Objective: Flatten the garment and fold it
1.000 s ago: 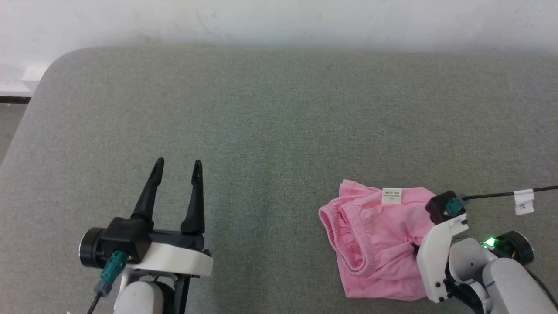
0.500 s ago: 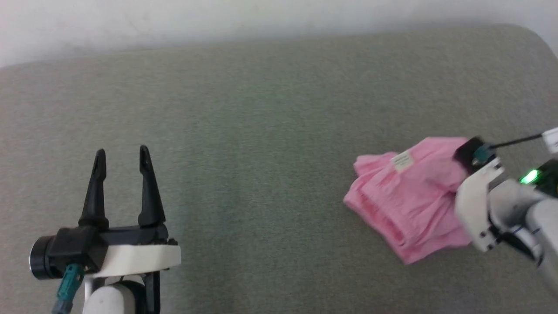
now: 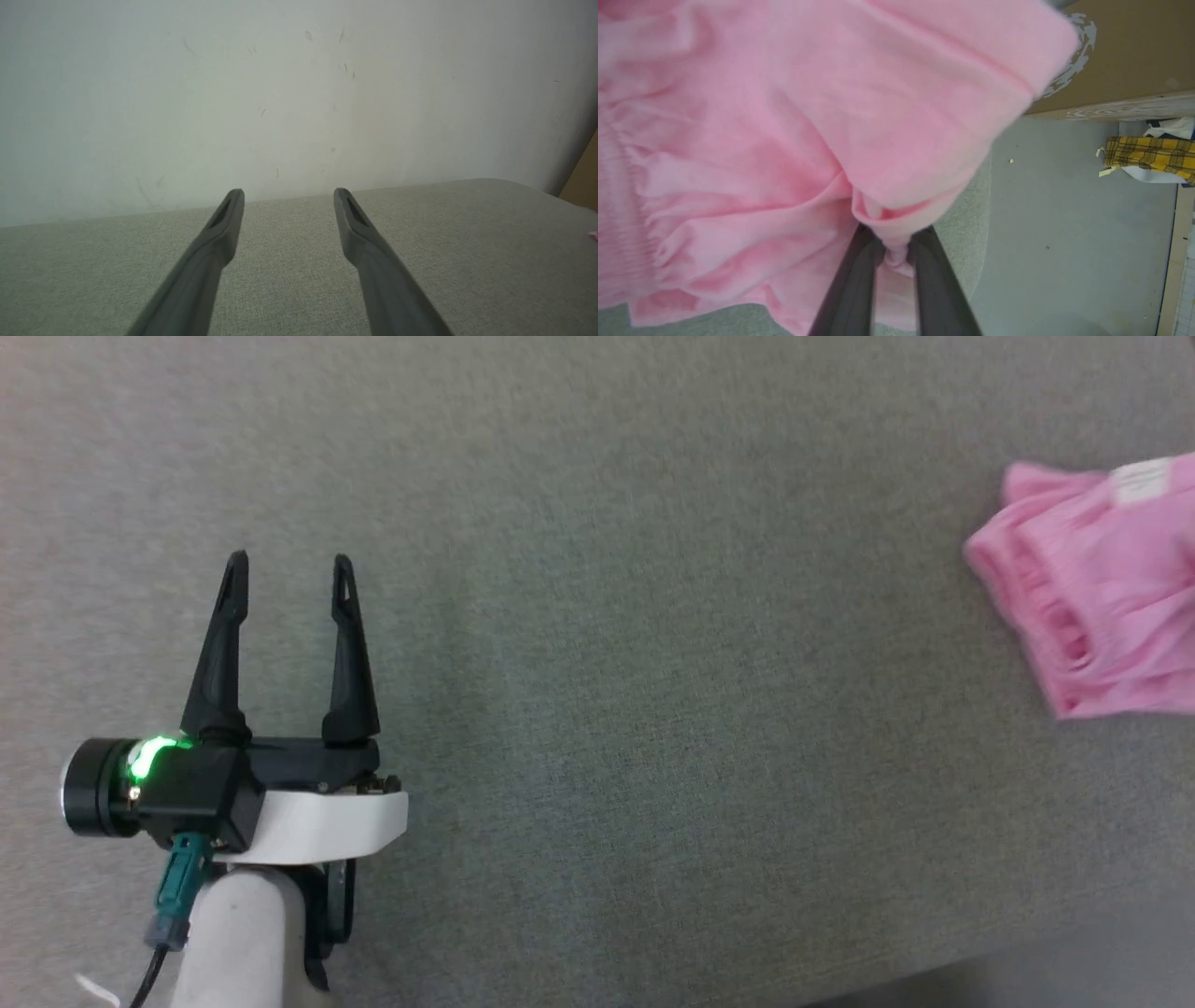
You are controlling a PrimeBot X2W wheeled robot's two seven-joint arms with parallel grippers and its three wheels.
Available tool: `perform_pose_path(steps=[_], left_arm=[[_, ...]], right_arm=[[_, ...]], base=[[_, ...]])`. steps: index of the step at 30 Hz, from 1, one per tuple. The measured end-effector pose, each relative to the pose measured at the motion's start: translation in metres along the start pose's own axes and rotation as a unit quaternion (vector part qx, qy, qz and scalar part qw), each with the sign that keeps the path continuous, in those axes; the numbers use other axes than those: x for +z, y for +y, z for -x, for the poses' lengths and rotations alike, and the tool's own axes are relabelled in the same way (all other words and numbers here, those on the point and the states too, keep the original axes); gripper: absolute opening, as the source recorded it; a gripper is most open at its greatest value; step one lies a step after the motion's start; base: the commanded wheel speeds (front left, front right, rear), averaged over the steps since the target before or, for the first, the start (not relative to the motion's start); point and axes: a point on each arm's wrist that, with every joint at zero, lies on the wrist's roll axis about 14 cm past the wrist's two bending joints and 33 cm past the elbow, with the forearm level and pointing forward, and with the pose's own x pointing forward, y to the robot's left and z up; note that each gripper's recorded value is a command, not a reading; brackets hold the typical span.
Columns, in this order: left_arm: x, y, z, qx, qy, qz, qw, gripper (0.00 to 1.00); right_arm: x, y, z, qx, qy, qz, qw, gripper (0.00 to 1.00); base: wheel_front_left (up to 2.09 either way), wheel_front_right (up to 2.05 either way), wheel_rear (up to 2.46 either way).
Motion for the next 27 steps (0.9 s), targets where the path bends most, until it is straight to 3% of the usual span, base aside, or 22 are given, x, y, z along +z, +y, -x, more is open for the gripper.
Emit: perform_pose_path(steps=[9,10,11,18,22,25,27], left_arm=[[-0.056,-0.004,-0.006,-0.020,0.058,-0.006,0.998,1.00],[-0.060,-0.004,-0.006,-0.022,0.062,-0.006,0.998,1.00],[-0.064,-0.004,-0.006,-0.023,0.067,-0.005,0.997,1.00],[-0.070,-0.007,-0.006,-0.027,0.075,-0.005,0.997,1.00],[-0.061,-0.005,-0.005,-0.019,0.068,-0.001,0.998,1.00],[-0.051,-0.004,0.000,-0.011,0.062,0.005,0.998,1.00],[-0.043,-0.003,0.005,-0.002,0.059,0.013,0.998,1.00]], right_arm=[[-0.017,-0.060,-0.028,-0.090,0.031,-0.071,0.993,0.00],[-0.018,-0.064,-0.030,-0.098,0.031,-0.073,0.992,0.37],[-0.018,-0.066,-0.032,-0.103,0.028,-0.074,0.992,1.00],[0.001,-0.073,-0.035,-0.121,-0.027,-0.087,0.988,1.00],[0.033,-0.071,-0.023,-0.116,-0.106,-0.070,0.985,1.00],[0.076,-0.065,-0.002,-0.103,-0.202,-0.059,0.972,1.00],[0.108,-0.057,0.020,-0.086,-0.276,-0.057,0.956,1.00]], base=[[0.00,0.00,0.00],[0.00,0.00,0.00],[0.00,0.00,0.00],[0.00,0.00,0.00],[0.00,0.00,0.00],[0.00,0.00,0.00],[0.00,0.00,0.00]])
